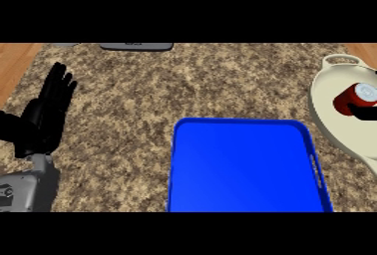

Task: Pick the can from the tray and place it in the pot

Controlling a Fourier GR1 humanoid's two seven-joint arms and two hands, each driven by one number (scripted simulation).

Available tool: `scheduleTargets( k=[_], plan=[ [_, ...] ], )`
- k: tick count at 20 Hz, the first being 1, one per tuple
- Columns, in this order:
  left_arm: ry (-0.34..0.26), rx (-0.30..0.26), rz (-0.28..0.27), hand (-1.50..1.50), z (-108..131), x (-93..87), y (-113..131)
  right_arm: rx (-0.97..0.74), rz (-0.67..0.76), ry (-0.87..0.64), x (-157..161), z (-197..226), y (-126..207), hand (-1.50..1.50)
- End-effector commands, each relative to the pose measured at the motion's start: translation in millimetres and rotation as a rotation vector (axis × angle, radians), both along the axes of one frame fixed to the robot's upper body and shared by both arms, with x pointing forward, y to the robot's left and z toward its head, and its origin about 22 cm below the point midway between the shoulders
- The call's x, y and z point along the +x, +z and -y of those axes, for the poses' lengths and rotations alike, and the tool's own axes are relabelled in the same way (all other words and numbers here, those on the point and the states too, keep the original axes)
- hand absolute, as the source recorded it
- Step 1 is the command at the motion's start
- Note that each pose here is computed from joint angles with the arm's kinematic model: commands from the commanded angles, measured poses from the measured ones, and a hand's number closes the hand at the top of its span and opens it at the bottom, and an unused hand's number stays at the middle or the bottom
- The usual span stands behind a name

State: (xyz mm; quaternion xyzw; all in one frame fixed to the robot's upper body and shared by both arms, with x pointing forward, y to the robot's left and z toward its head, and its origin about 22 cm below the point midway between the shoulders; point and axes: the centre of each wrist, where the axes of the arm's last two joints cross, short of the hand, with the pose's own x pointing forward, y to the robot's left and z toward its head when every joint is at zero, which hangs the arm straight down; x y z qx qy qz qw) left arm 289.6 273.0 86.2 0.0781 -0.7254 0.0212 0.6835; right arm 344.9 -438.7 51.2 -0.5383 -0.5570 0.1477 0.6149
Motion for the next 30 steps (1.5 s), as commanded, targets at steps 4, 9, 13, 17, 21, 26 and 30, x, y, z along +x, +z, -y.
scheduleTargets(
  k=[4,9,13,17,21,26,30],
  plan=[
    [-0.011,0.004,-0.003,0.0,-2.1,7.2,6.9,0.263,0.026,0.159,5.4,14.2,-3.4,-1.5],
    [0.012,0.003,-0.001,0.0,7.8,-0.1,-3.4,0.456,0.273,0.202,11.2,10.9,-0.8,-1.5],
    [0.002,-0.001,0.002,0.0,2.1,-5.8,-5.0,0.537,0.372,0.154,-18.2,42.7,-14.1,-1.5],
    [0.012,0.016,-0.003,0.0,7.5,-8.8,-5.5,0.609,0.409,0.169,-24.6,70.7,15.8,-1.5],
    [0.018,0.003,0.0,0.0,-1.3,1.3,7.4,0.6,0.393,0.179,-58.8,99.1,8.3,-1.5],
    [-0.01,0.001,0.0,0.0,16.1,-4.4,-0.3,0.64,0.402,0.198,-104.8,141.0,25.6,-1.5],
    [-0.002,-0.007,0.005,0.0,-3.2,-10.7,5.4,0.623,0.367,0.194,-129.7,152.2,18.1,-1.5]
  ],
)
